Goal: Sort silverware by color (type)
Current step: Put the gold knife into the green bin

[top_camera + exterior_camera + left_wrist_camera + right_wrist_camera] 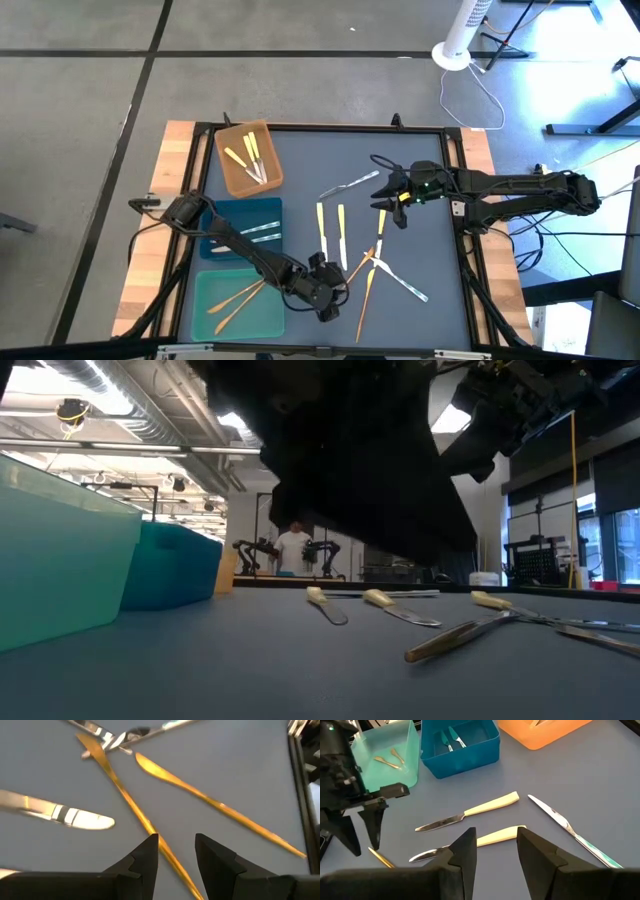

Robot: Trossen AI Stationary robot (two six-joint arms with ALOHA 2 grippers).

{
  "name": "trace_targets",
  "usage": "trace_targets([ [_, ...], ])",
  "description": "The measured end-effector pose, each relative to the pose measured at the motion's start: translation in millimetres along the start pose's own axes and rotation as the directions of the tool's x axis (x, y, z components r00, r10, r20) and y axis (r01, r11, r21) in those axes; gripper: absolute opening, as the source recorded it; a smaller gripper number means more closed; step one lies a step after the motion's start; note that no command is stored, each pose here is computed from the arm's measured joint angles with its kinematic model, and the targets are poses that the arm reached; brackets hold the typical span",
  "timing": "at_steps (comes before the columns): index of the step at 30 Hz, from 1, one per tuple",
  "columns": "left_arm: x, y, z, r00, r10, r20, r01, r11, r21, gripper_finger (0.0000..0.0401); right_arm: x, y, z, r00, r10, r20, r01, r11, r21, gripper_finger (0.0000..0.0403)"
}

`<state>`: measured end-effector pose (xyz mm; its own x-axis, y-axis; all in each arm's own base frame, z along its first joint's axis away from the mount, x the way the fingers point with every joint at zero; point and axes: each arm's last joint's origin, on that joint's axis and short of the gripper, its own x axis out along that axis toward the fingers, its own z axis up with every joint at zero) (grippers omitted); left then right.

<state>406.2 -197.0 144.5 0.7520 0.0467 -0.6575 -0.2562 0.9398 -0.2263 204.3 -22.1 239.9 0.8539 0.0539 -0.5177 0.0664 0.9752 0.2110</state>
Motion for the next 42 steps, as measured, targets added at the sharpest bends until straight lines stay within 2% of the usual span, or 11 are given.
trace_targets([
  [7,3.1,0.6,-4.5,0.998,0.062,0.032,-0.062,0.998,0.019,0.0124,0.0,-0.1,0.1,1.0,-0.001,0.001,0.001,1.0,0.0,0.0129],
  [17,6.9,-0.2,-9.2,0.998,0.059,0.028,-0.061,0.993,0.101,0.0124,0.0,-0.1,0.0,1.0,-0.001,0.0,0.001,1.0,0.0,0.0129],
  [28,6.7,-1.9,-8.4,0.998,0.048,0.041,-0.052,0.994,0.095,0.0124,0.0,0.0,0.0,1.0,0.0,0.0,0.0,1.0,0.0,0.0129],
  [42,21.9,-1.8,-23.7,0.999,0.046,0.025,-0.048,0.995,0.09,0.0124,0.0,0.0,0.0,1.0,0.0,0.0,0.0,1.0,0.0,0.0129],
])
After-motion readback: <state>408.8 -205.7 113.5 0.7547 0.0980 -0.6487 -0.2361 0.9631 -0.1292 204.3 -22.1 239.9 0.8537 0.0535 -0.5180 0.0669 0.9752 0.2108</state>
